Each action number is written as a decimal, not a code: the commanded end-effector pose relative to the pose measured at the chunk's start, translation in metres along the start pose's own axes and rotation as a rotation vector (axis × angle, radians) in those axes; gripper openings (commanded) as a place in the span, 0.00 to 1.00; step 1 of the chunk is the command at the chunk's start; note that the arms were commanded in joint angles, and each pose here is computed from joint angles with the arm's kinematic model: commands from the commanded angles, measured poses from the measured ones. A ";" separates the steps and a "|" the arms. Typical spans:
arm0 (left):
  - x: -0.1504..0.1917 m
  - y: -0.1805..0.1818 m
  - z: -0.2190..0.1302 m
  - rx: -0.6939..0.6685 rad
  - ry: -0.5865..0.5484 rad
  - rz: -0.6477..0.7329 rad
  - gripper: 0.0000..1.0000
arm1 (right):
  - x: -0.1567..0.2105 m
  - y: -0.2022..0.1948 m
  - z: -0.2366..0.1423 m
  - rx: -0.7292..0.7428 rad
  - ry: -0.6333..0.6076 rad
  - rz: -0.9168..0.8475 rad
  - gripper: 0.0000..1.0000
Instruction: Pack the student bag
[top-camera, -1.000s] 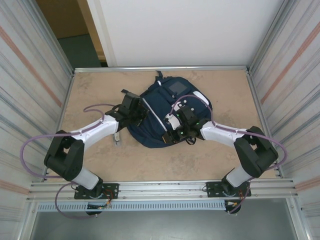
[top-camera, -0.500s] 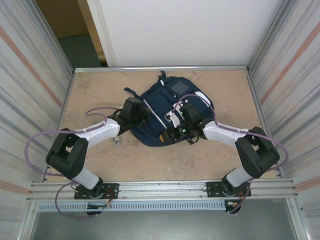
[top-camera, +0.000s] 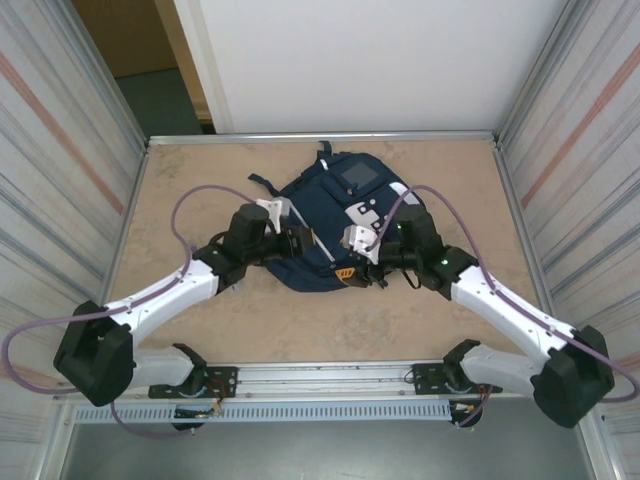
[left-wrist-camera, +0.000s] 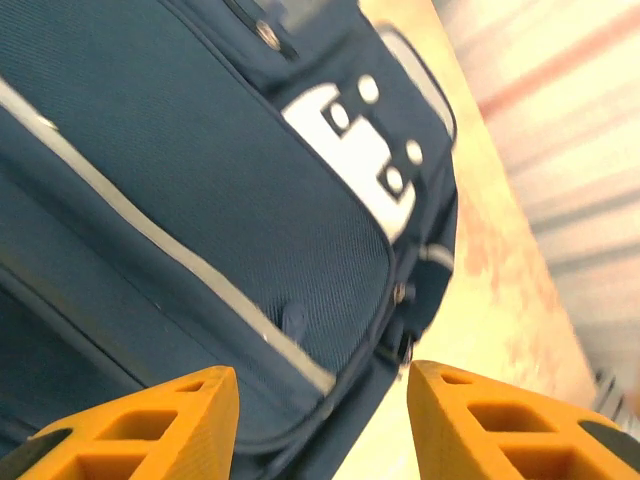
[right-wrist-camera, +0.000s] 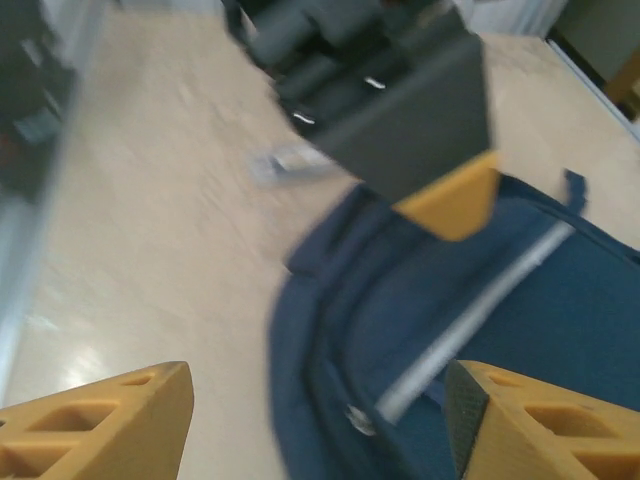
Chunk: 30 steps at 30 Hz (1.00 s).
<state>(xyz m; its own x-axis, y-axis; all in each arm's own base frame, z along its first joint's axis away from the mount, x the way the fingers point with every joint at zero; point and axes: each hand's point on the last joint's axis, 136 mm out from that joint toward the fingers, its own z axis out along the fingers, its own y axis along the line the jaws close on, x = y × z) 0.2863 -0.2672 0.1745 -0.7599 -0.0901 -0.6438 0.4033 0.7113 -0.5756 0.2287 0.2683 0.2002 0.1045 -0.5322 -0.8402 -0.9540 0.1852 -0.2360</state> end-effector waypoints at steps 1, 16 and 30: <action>0.035 -0.018 0.003 0.145 0.104 0.255 0.47 | 0.046 -0.029 0.009 0.052 0.278 -0.231 0.65; 0.068 -0.023 0.013 0.274 0.169 0.489 0.50 | 0.102 -0.055 0.065 -0.072 0.370 -0.255 0.62; 0.054 -0.007 0.022 0.142 0.183 0.563 0.47 | 0.038 -0.070 0.037 -0.085 0.020 -0.093 0.00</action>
<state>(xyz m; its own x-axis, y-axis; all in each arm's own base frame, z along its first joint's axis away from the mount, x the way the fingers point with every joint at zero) 0.2396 -0.2878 0.1212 -0.5303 0.3901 -0.7527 0.8072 0.5036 -0.3078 0.3120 0.2511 0.1228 0.1476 -0.6807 -0.7176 -0.9633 0.0657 -0.2604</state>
